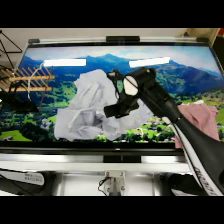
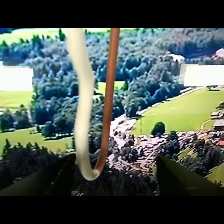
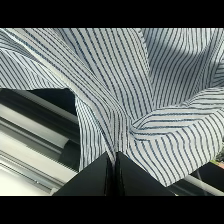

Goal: Fold the shirts.

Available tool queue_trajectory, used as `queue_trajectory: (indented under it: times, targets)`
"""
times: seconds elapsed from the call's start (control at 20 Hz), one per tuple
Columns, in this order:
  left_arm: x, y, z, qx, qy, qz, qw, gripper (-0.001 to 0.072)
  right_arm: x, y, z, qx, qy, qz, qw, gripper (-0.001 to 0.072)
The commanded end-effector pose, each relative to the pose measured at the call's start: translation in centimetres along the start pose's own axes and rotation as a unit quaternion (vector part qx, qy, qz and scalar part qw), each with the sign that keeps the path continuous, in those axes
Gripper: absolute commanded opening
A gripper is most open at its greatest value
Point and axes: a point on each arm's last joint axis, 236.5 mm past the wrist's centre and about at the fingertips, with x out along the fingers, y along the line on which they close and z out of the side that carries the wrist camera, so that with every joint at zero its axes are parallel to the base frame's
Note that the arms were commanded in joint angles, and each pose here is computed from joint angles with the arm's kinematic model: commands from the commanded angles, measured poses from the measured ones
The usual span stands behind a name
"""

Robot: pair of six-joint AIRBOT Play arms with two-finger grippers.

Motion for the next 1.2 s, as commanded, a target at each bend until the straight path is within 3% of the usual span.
queue_trajectory:
  times: [0.0,0.1,0.55,0.6,0.7,0.8,1.15]
  targets:
    - [1.1,0.0,-0.4,-0.003,0.015,-0.008,1.0,0.0606,0.0,0.0,0.0,-0.001,0.0,-0.001,1.0,0.0065]
    - [1.4,0.2,-0.5,-0.003,0.017,-0.006,1.0,0.0539,0.0,0.0,0.0,-0.001,0.0,-0.001,1.0,0.0064]
    - [3.3,0.5,-1.2,-0.01,0.029,-0.008,0.999,0.0473,0.0,-0.1,0.0,-0.002,0.0,-0.001,1.0,0.0065]
    - [3.6,0.4,-1.5,-0.011,0.035,-0.011,0.999,0.0427,0.0,-0.1,0.0,-0.002,0.0,-0.001,1.0,0.0065]
    - [4.0,0.2,-1.8,-0.008,0.04,-0.014,0.999,0.0187,0.0,-0.1,0.0,-0.002,0.0,-0.002,1.0,0.0065]
    - [3.8,0.3,-1.7,-0.007,0.038,-0.013,0.999,0.0054,0.0,-0.4,0.1,-0.002,-0.002,-0.009,1.0,0.0065]
    - [-1.5,-0.2,1.3,0.001,-0.031,0.004,1.0,0.005,0.0,-0.9,-0.5,-0.011,0.01,-0.018,1.0,0.0065]
